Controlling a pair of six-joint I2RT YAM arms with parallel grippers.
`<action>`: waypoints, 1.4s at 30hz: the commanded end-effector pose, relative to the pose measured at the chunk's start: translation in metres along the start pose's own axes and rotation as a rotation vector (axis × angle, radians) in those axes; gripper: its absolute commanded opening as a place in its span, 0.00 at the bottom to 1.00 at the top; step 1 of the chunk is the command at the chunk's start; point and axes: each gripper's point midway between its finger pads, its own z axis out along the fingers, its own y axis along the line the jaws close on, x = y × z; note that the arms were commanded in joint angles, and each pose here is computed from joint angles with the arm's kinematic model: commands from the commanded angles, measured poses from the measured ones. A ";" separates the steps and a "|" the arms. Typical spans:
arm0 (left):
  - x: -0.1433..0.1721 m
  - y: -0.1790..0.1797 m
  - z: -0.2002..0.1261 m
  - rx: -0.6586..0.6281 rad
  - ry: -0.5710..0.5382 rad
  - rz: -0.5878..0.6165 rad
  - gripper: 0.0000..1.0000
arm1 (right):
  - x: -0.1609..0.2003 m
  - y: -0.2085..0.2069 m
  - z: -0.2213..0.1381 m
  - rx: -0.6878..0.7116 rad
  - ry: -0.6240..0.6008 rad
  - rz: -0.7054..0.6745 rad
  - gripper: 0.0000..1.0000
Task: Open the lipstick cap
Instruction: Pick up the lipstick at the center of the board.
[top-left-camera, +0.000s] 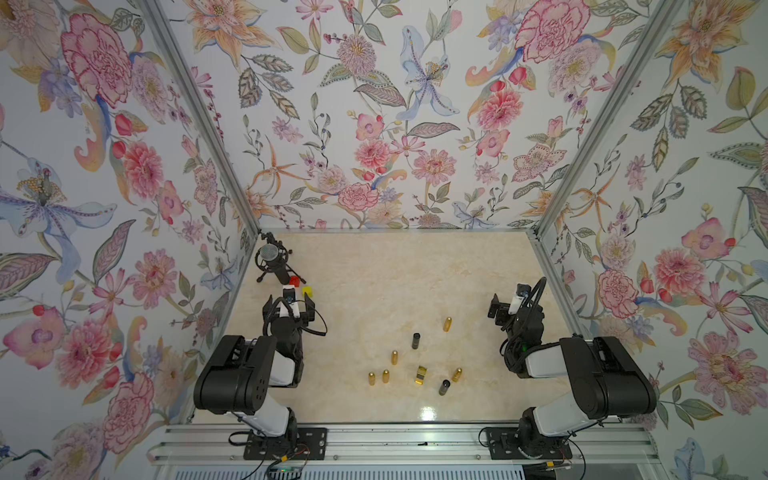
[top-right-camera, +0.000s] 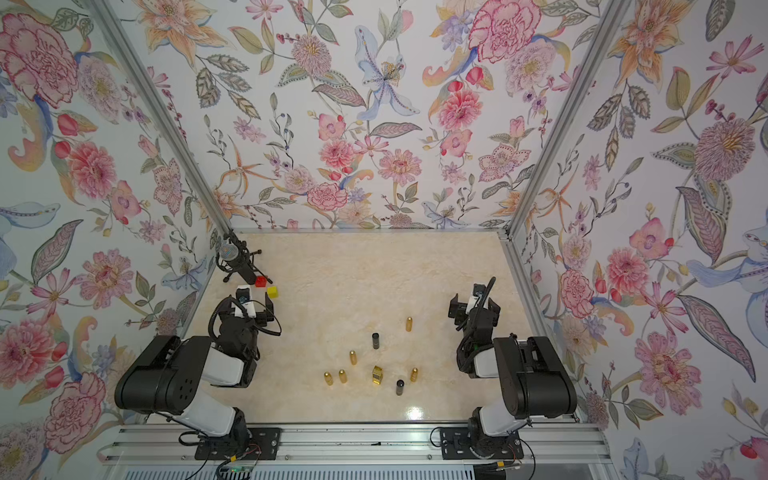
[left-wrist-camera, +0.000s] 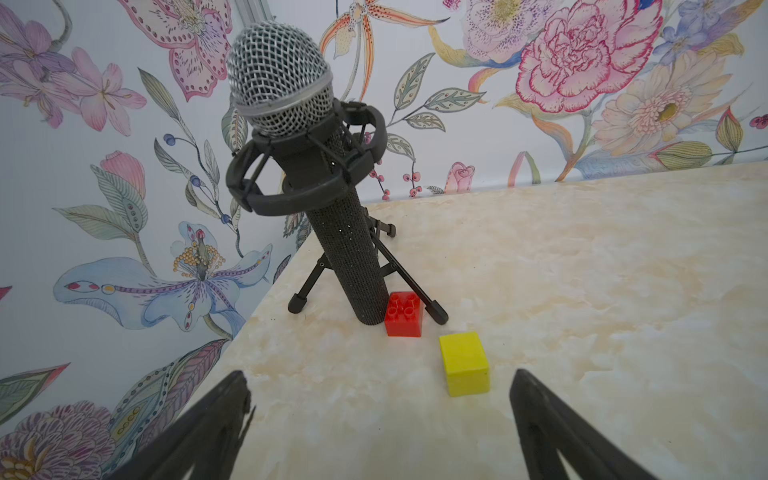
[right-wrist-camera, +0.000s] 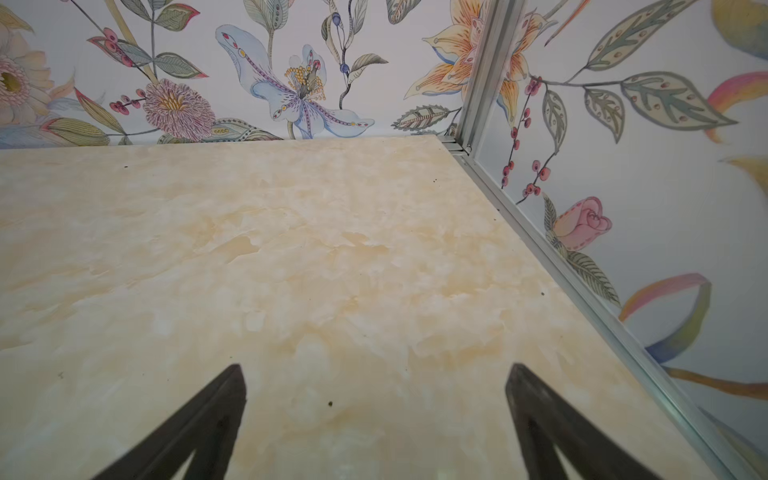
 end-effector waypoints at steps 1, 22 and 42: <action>-0.012 0.003 0.003 -0.009 -0.038 -0.005 0.99 | -0.009 -0.001 0.001 0.001 -0.032 0.002 1.00; -0.012 0.003 0.003 -0.009 -0.039 -0.007 0.99 | -0.010 -0.001 0.001 0.001 -0.034 0.001 1.00; -0.097 0.028 -0.017 -0.042 -0.142 -0.096 0.99 | -0.022 -0.006 -0.001 0.024 -0.039 0.011 1.00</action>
